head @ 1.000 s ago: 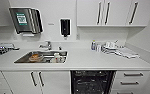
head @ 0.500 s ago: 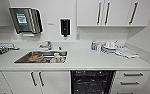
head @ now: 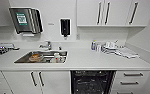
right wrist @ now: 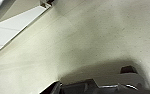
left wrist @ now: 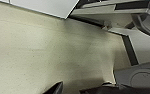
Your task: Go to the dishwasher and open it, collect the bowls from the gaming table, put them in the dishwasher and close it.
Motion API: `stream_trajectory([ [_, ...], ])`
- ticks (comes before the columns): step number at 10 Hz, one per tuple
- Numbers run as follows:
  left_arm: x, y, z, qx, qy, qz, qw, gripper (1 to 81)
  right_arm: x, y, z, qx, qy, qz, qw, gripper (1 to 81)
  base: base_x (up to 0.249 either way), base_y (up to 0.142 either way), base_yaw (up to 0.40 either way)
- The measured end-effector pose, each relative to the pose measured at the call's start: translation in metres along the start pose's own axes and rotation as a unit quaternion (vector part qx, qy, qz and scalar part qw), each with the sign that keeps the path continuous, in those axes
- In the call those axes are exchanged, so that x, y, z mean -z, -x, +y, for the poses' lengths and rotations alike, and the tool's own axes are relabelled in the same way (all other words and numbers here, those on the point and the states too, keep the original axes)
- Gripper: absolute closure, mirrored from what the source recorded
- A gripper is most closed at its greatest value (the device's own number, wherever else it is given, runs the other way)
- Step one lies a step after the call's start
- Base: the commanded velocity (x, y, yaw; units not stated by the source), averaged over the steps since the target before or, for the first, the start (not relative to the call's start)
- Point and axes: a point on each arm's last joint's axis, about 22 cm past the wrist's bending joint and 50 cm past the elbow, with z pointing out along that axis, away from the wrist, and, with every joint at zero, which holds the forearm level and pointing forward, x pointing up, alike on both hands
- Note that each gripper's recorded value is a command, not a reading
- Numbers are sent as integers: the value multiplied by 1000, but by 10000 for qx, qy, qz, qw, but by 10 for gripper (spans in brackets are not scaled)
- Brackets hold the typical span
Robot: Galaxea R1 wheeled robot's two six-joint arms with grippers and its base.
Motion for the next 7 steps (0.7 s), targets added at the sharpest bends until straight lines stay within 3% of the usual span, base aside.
stream_trajectory([
  [1,0,7,2,65,0,-73,10000,10,5,14,-5,366,-63,-77,9993,10,0,0,0],
  [3,9,33,-1,233,-110,-311,9992,10,13,52,-8,660,-90,-330,9972,10,0,0,0],
  [5,8,63,1,357,-173,-539,9978,10,12,93,0,711,5,-580,9958,10,0,0,0],
  [7,3,84,9,295,-154,-571,9978,10,7,115,-17,832,-164,-557,9948,10,0,0,0],
])
